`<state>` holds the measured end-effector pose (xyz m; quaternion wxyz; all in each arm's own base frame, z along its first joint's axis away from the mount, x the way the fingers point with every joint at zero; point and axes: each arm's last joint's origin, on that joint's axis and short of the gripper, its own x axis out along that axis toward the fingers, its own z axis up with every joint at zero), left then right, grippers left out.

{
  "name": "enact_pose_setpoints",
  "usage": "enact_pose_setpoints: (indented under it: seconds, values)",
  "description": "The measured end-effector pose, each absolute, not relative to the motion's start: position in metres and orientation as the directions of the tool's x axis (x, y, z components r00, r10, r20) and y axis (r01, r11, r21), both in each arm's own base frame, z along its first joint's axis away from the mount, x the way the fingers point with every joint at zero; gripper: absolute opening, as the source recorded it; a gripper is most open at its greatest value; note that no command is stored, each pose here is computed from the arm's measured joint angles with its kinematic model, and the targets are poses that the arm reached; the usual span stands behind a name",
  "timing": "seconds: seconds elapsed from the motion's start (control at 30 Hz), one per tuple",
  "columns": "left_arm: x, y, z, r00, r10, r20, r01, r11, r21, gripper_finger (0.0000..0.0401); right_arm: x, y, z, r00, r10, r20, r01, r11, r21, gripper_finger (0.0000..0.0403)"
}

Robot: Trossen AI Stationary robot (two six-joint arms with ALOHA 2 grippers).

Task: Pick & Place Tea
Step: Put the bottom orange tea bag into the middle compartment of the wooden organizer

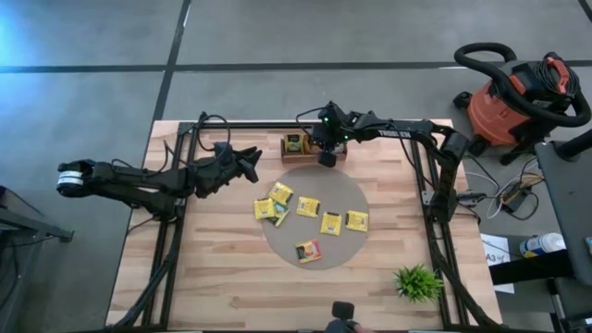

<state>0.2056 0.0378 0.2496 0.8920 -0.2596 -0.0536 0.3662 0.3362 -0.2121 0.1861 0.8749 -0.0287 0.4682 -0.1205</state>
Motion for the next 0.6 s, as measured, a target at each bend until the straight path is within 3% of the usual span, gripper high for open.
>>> enact_pose_setpoints:
  seconds: [0.33, 0.6]
  values:
    - [0.206, 0.038, 0.249, 0.731, 0.675, -0.095, -0.622, 0.603, -0.5, 0.0129, 0.335, -0.21, 0.192, 0.496, -0.225, -0.838, 0.189, 0.971, -0.149, 0.009]
    - [0.206, 0.038, 0.249, 0.733, 0.674, -0.095, -0.621, 0.604, -0.5, 0.0128, 0.333, -0.209, 0.212, 0.425, -0.179, -0.887, 0.209, 0.973, -0.097, 0.011]
